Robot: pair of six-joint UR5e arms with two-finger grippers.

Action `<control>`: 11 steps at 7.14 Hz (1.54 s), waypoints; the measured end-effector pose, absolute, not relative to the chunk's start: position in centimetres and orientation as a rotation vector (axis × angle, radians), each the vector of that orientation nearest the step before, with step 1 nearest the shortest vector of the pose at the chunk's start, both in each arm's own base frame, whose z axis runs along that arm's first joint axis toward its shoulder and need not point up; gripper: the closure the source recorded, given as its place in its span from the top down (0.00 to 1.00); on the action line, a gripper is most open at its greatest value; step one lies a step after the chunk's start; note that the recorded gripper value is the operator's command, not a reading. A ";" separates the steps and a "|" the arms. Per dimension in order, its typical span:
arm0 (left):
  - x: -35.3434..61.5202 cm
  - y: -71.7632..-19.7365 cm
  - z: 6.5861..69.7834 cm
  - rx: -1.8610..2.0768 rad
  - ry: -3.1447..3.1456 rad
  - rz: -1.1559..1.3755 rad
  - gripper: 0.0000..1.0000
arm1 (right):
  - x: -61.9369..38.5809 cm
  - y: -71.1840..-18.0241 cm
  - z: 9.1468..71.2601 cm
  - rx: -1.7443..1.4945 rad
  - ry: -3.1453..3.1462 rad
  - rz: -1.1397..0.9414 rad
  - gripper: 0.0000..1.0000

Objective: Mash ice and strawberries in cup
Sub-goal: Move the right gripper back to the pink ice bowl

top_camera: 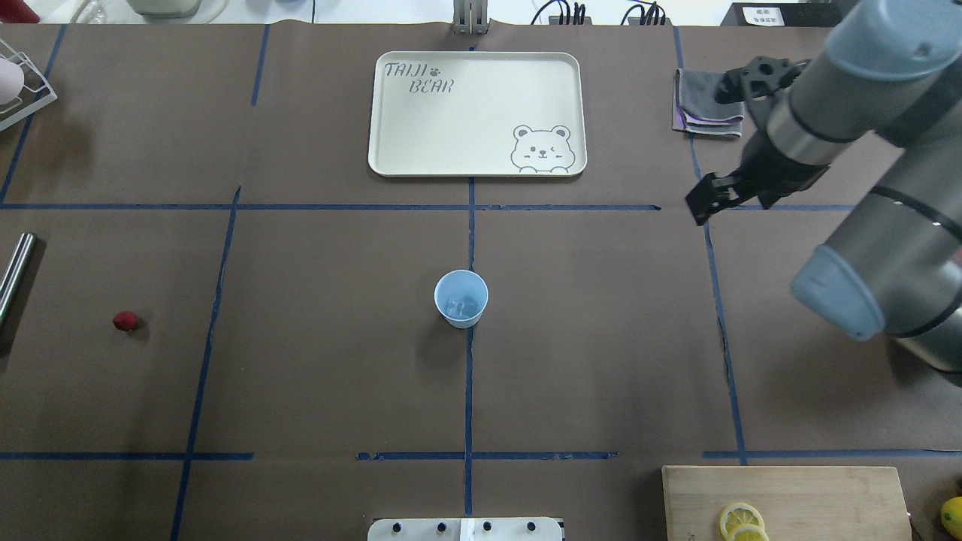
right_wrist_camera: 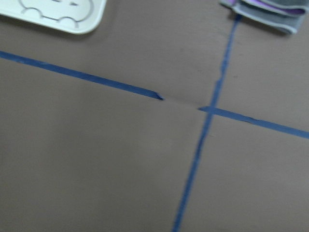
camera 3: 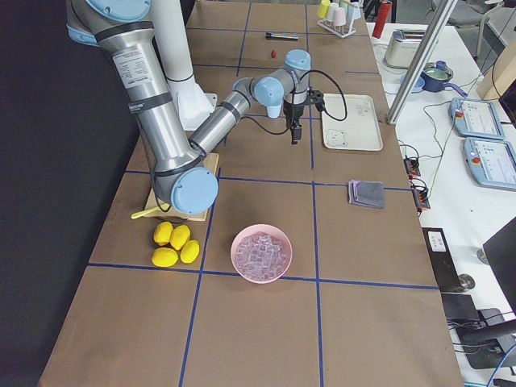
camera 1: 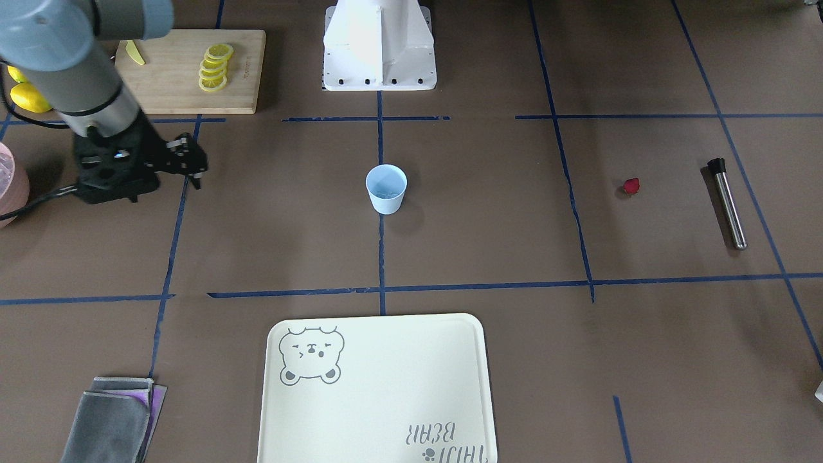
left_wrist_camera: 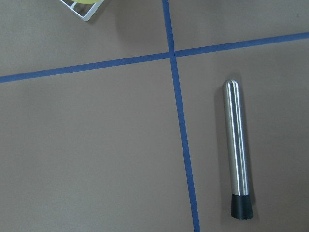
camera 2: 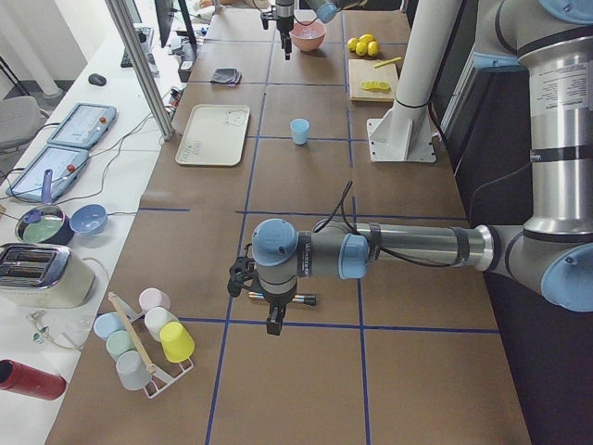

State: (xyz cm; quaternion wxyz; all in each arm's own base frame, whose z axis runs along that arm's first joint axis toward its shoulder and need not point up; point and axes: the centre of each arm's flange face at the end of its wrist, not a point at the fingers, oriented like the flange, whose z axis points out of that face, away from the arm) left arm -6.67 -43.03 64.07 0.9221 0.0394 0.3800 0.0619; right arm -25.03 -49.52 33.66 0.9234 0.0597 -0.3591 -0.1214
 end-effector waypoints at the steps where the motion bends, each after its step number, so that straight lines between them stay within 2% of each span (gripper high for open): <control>1: -6.7 -43.0 64.0 0.082 0.780 0.128 1.00 | -19.1 -49.2 38.5 0.127 -0.718 -0.315 0.99; 3: -6.7 -43.0 63.9 0.084 0.780 0.128 1.00 | -9.8 -46.9 46.7 0.118 -0.715 -0.422 0.98; 5: -6.7 -43.1 63.7 0.088 0.780 0.131 1.00 | -5.0 -43.9 53.1 0.125 -0.727 -0.469 0.98; 8: -6.7 -43.0 63.4 0.094 0.781 0.132 1.00 | -3.0 -40.3 62.8 0.162 -0.716 -0.468 0.97; 11: -6.6 -42.9 63.5 0.092 0.781 0.132 1.00 | -2.2 -39.4 67.2 0.146 -0.649 -0.403 0.93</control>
